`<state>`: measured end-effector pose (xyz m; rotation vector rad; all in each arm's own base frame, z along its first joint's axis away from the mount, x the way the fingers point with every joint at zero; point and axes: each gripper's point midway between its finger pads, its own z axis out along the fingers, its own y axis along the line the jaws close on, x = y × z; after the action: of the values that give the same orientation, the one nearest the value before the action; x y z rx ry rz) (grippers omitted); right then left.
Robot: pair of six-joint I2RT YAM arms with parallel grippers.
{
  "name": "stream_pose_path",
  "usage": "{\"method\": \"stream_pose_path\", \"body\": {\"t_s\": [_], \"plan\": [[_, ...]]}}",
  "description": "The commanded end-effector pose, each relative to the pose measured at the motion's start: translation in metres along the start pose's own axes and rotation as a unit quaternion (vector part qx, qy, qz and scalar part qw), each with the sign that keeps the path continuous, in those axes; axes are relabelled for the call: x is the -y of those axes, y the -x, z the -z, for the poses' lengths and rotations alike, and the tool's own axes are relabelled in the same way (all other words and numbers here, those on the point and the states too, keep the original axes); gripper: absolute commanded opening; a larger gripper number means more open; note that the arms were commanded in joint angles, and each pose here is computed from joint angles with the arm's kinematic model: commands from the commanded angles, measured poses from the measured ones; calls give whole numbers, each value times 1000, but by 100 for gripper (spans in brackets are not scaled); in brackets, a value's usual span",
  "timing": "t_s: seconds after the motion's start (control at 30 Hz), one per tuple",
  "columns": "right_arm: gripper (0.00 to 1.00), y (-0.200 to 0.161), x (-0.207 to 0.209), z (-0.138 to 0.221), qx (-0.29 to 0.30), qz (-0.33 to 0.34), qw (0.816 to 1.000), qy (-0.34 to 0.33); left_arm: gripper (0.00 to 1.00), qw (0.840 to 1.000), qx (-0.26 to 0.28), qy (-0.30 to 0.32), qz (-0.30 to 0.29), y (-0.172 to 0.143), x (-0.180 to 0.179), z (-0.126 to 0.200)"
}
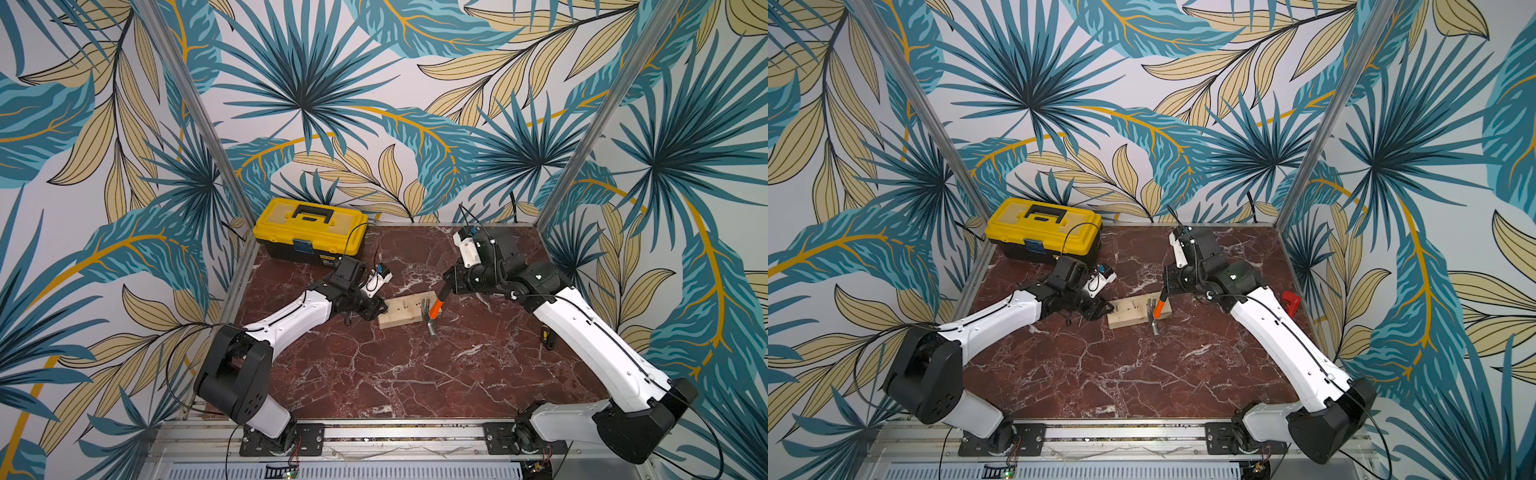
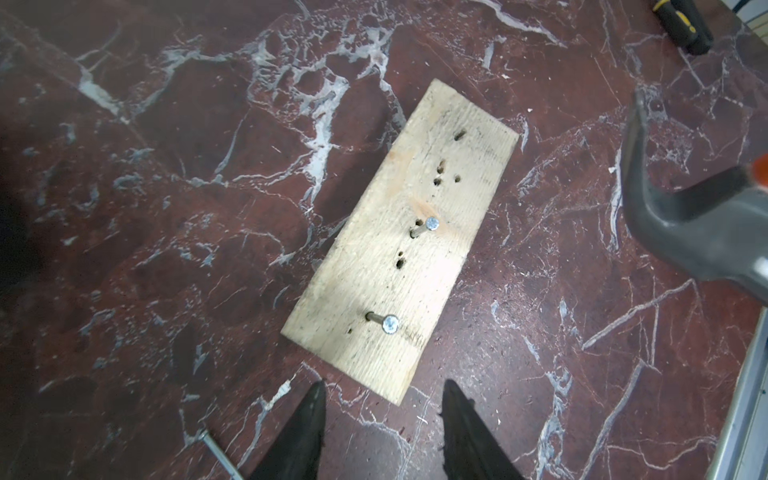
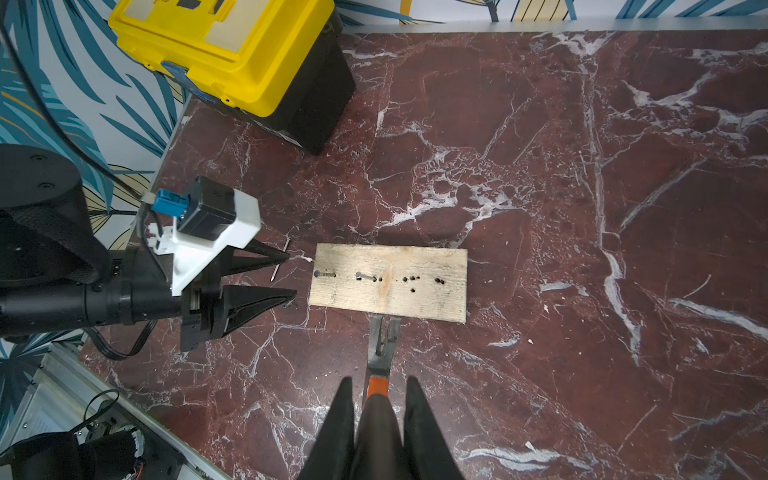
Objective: Use a claw hammer to pull out a nail
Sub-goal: Adjust the mounting plate at the center of the board, then remove the nail from the mounting plate.
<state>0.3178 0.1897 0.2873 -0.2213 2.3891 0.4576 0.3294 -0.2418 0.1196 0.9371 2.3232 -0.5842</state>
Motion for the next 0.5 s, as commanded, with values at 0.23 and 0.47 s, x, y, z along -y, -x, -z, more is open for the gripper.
{"method": "stream_pose_path", "body": {"t_s": [0.23, 0.47], "plan": [[0, 20, -20, 1, 19, 11, 999, 26, 45, 998, 8, -11, -55, 7, -2, -27], [0, 17, -25, -12, 3, 9, 1000, 29, 45, 998, 3, 1, -68, 10, -1, -36]]}}
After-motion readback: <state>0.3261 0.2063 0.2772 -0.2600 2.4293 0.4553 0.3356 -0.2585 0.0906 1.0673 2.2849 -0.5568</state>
